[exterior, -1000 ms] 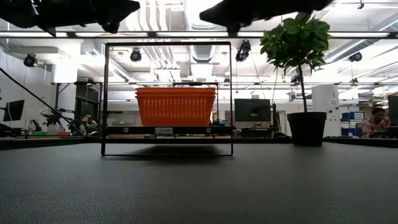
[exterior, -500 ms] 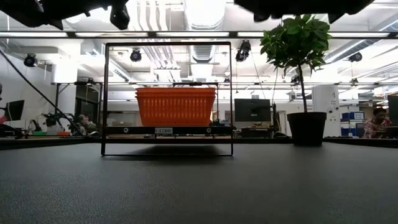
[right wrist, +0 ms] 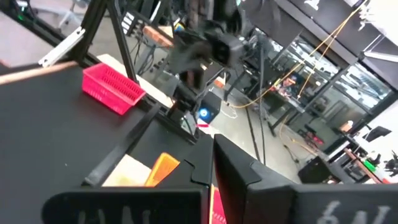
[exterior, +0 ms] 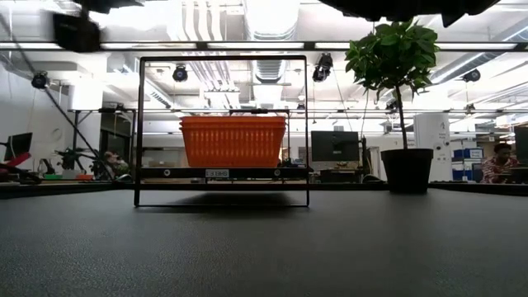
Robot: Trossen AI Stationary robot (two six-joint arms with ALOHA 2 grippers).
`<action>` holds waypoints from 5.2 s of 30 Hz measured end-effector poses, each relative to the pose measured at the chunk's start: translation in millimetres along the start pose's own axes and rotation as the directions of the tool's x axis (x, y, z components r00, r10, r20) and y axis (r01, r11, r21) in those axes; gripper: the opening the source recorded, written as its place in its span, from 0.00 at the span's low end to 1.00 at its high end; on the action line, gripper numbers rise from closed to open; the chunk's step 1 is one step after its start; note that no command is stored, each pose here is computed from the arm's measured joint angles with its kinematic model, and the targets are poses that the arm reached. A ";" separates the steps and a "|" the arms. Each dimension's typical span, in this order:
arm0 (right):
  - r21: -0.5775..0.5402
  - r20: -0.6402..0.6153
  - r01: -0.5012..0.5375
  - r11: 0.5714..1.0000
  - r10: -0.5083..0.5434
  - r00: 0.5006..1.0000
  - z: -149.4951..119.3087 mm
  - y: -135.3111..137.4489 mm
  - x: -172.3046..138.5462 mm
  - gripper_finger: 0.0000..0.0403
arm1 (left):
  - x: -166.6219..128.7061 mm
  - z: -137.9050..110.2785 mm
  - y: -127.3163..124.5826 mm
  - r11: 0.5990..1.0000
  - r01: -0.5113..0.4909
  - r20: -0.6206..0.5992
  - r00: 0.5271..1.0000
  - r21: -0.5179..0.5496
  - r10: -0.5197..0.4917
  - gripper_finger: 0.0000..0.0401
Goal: Stack baskets on shelf by color
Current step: Stack the red bin on top of the stacked red bins on the shelf
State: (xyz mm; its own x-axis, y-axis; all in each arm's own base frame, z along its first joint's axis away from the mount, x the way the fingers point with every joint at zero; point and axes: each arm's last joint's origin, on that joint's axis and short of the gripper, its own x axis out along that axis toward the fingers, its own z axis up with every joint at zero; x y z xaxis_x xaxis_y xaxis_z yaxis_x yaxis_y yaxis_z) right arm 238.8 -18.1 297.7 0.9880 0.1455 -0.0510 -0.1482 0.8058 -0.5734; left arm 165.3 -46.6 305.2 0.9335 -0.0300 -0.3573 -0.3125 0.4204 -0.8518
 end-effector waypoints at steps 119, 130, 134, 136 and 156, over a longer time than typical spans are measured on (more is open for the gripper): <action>0.172 -0.317 -0.032 0.984 0.087 0.944 -15.8 5.7 -41.7 0.02 | 182.8 151.8 3.7 0.138 -0.146 -0.048 0.497 0.980 0.866 0.00; 0.180 -0.315 -0.030 0.983 0.086 0.945 -16.3 5.5 -40.4 0.02 | 185.9 155.1 7.6 0.094 -0.135 -0.017 0.483 0.986 0.875 0.00; 0.180 -0.315 -0.030 0.983 0.086 0.945 -16.3 5.6 -40.4 0.02 | 186.0 155.1 7.7 0.103 -0.149 -0.018 0.484 0.983 0.875 0.00; 0.180 -0.315 -0.030 0.983 0.086 0.945 -16.3 5.6 -40.4 0.02 | 186.1 155.0 7.9 0.104 -0.150 -0.019 0.483 0.983 0.875 0.00; 0.195 -0.316 -0.024 0.981 0.086 0.945 -16.3 5.6 -40.5 0.02 | 187.0 152.5 7.3 0.160 -0.119 -0.078 0.507 0.980 0.858 0.02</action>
State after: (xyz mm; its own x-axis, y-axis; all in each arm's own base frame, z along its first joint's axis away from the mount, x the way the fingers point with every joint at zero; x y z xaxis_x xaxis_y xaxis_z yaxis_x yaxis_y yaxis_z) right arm 198.6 -28.8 283.2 0.9341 0.0252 -0.3561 -0.1773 0.8985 -0.4016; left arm 364.4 89.2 290.6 0.1912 0.2747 -0.9423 0.0113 0.9594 0.2819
